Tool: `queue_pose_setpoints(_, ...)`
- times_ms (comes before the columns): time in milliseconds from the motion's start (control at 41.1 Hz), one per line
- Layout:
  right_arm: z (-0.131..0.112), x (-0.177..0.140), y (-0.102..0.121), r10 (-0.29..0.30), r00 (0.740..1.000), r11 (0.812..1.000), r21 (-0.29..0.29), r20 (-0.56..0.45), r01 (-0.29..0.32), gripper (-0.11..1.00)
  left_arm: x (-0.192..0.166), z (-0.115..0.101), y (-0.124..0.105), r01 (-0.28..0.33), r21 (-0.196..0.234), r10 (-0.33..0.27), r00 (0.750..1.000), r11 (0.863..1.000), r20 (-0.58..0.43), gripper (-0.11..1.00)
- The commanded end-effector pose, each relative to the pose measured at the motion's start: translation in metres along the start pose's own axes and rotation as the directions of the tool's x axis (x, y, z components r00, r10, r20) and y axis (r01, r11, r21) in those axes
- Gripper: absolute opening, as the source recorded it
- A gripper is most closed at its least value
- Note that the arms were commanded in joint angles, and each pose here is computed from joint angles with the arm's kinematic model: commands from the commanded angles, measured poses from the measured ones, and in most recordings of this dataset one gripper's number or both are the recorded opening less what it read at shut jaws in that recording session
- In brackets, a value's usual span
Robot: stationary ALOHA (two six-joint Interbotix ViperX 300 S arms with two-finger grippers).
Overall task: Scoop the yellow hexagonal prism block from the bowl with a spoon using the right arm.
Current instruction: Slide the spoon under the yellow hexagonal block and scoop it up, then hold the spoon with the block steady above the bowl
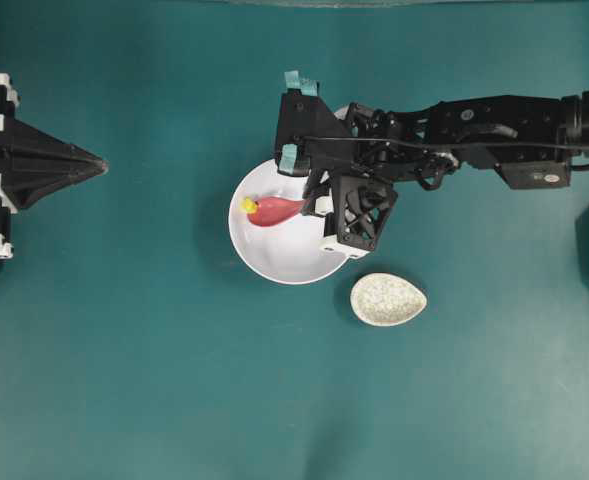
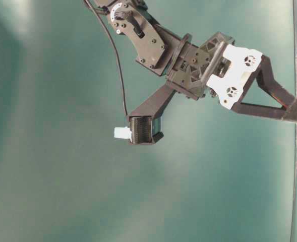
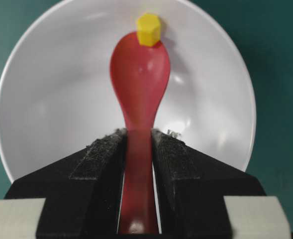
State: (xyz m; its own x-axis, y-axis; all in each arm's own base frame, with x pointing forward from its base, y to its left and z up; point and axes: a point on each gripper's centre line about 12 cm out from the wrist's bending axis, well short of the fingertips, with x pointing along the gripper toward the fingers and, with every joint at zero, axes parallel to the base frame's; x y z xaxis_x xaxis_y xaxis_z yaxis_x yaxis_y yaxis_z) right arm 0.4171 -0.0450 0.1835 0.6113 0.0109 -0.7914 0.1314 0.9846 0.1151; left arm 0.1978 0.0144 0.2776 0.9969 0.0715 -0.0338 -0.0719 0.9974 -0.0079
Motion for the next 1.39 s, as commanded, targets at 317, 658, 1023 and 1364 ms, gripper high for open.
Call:
queue_pose_setpoints(317, 0.018, -0.023, 0.004, 0.003, 0.996, 1.0, -0.013, 0.089, -0.002, 0.23, 0.002, 0.009, 0.0, -0.002, 0.001, 0.002, 1.0, 1.0, 0.021, -0.01)
queue_pose_setpoints(658, 0.028, -0.046, 0.007, 0.006, 0.988, 1.0, -0.018, 0.157, -0.003, 0.23, 0.002, 0.008, 0.0, -0.002, 0.001, 0.002, 1.0, 1.0, 0.018, -0.01)
queue_pose_setpoints(1023, 0.032, -0.081, 0.009, -0.011, 0.92, 0.998, -0.046, 0.391, 0.032, 0.23, 0.002, 0.009, 0.0, -0.002, 0.001, 0.002, 1.0, 1.0, 0.021, -0.01)
queue_pose_setpoints(1364, 0.015, -0.122, 0.02, 0.003, 0.791, 0.995, -0.083, 0.612, 0.06, 0.23, 0.002, 0.01, 0.0, -0.002, 0.003, 0.002, 1.0, 1.0, 0.025, -0.01)
